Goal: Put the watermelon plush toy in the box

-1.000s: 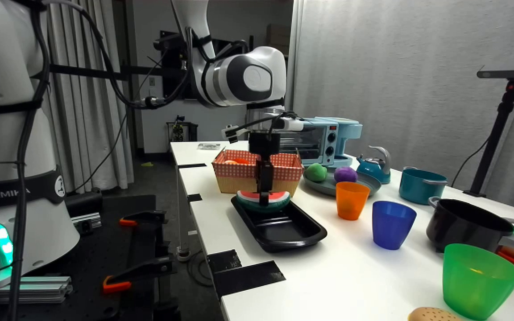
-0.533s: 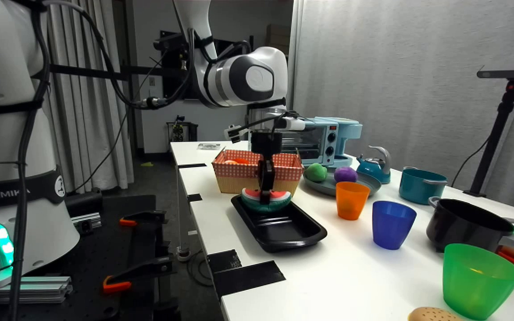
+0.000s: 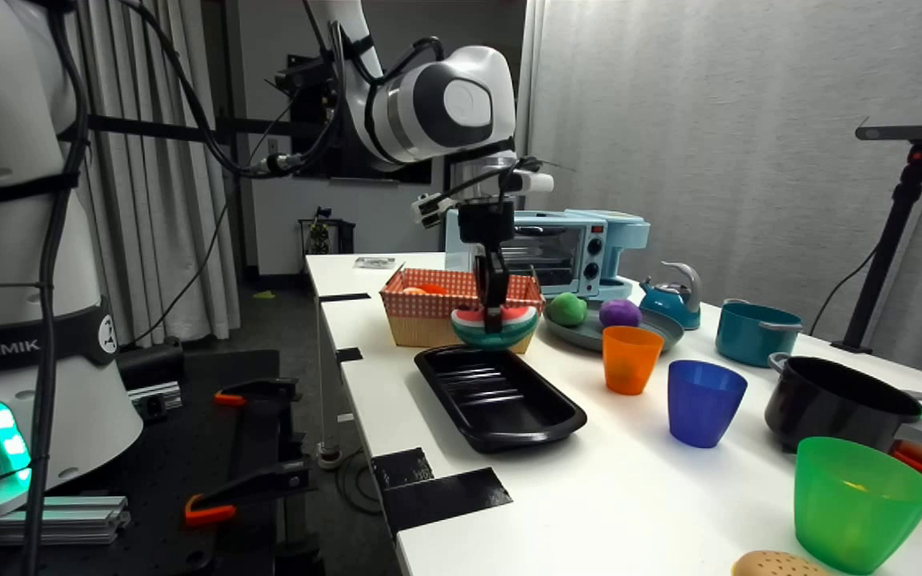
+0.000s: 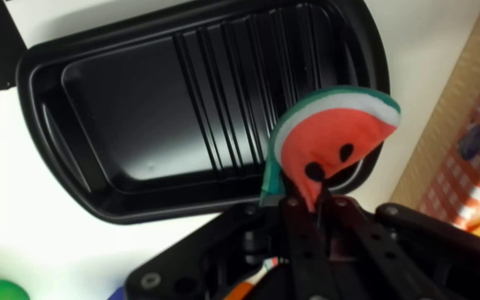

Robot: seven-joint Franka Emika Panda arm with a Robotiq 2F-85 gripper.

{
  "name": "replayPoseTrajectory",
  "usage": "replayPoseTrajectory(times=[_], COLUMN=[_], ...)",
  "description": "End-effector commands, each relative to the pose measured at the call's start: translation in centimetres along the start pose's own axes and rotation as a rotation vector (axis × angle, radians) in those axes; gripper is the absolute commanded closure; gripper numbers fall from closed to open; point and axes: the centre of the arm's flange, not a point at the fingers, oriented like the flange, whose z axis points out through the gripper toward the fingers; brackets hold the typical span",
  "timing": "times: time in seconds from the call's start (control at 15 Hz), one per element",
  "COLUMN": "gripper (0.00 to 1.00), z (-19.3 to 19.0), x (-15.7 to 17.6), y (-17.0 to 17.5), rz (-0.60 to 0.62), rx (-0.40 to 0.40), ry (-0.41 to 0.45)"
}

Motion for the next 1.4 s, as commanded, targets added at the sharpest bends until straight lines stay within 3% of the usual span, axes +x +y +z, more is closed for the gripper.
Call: replayPoseTrajectory(times=[0.0, 0.33, 0.6, 0.93, 1.33], gripper=[0.98, 0.98, 0.98, 0.98, 0.98], z=[-5.3, -10.0, -11.4, -11.8, -10.9], x=[0.3, 1.5, 1.4, 0.5, -1.6], y=[-0.9, -3.4, -6.8, -10.3, -12.3], rz=[-0.029, -0.097, -0.162, -0.246, -0.320], rx=[-0.011, 0.044, 0.105, 0.168, 0.209], ry=[0.094, 0.230, 0.282, 0.311, 0.269])
